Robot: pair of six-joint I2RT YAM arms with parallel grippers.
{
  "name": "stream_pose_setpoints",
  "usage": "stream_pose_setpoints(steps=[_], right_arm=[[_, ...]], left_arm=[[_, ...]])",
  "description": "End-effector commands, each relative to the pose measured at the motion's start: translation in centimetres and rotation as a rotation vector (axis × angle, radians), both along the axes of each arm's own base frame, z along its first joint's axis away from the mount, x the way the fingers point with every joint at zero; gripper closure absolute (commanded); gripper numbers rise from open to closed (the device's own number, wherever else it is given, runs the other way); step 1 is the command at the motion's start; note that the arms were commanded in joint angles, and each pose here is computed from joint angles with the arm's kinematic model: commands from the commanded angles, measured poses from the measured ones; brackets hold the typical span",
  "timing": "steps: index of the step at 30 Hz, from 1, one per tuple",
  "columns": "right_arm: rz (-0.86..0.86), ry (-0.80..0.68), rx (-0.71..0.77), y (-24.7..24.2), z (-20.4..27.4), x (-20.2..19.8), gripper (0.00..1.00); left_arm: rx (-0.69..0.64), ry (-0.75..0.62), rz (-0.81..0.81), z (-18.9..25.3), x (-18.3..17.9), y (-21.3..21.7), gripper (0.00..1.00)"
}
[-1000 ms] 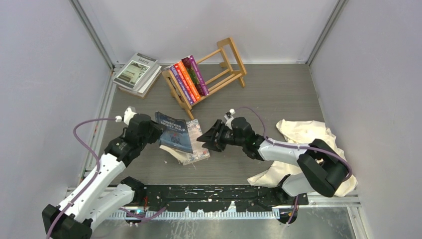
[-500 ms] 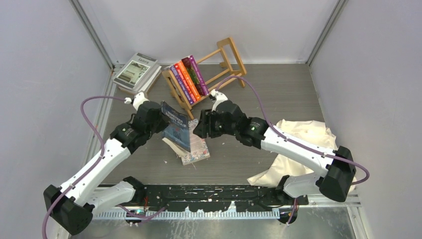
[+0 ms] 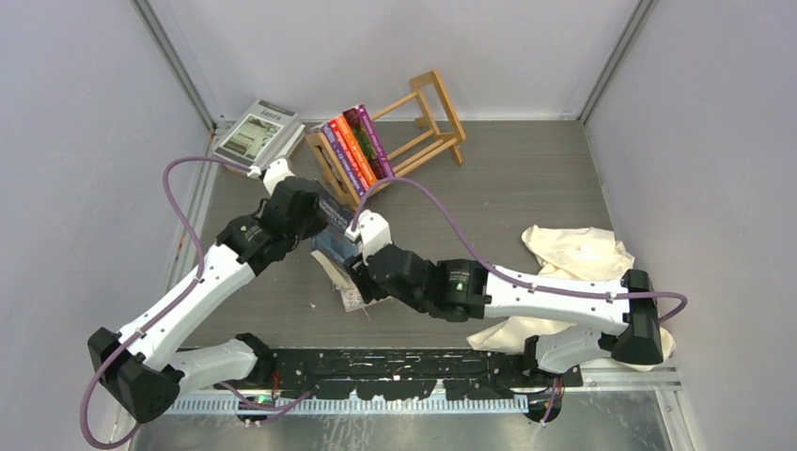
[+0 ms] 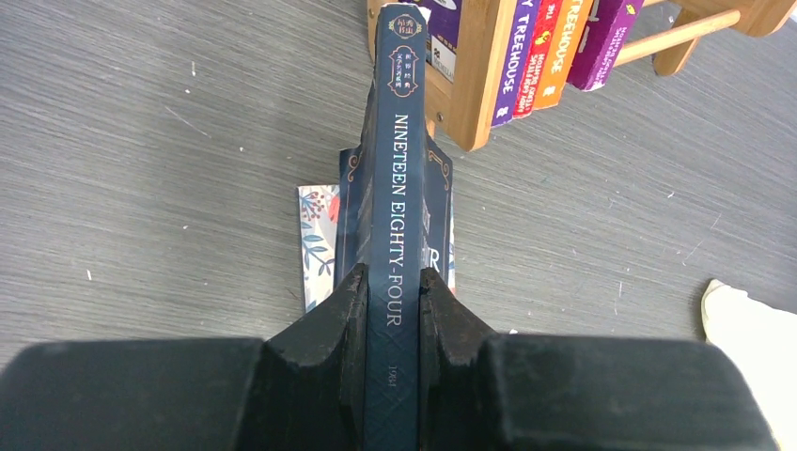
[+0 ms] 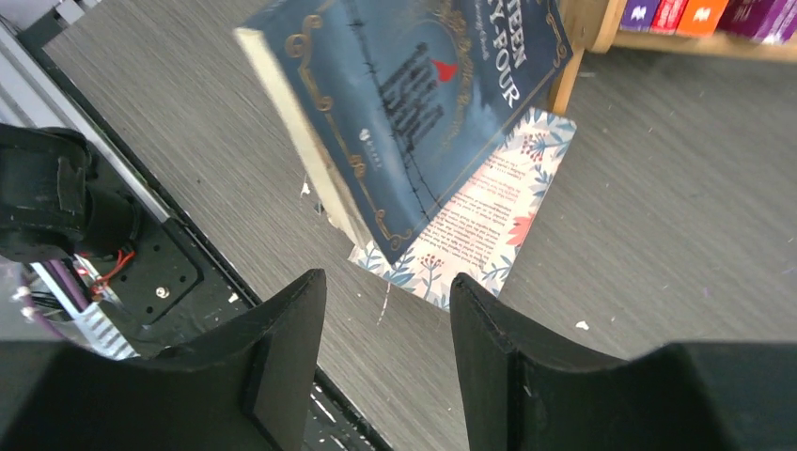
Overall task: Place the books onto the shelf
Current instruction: Pick up the book from the center of the board.
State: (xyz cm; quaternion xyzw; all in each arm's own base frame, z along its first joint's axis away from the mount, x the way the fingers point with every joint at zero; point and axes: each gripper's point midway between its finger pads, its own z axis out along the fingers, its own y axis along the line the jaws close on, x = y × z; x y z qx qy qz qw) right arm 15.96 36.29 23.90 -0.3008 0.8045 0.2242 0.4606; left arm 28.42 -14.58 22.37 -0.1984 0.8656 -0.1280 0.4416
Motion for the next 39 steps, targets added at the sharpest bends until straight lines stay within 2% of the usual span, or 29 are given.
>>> stream_pose_setpoints(steps=[1,8,13,39], right_arm=[[-0.039,-0.210,0.025,1.0,4.2,0.3,0.44],[0.008,-0.325,-0.010,3.4,4.4,-2.2,0.44],[-0.005,-0.378,-0.020,4.7,4.5,-2.6,0.43],[-0.207,-0.519,-0.063,8.1,3.1,0.5,0.41]], left_arm=[[-0.059,-0.124,0.023,4.8,1.4,-0.5,1.00],[-0.073,-0.114,-0.004,5.3,1.4,-1.3,1.00],[-0.084,-0.105,-0.023,5.4,1.1,-1.8,1.00],[-0.083,-0.090,-0.112,6.8,-0.9,-2.5,1.00]])
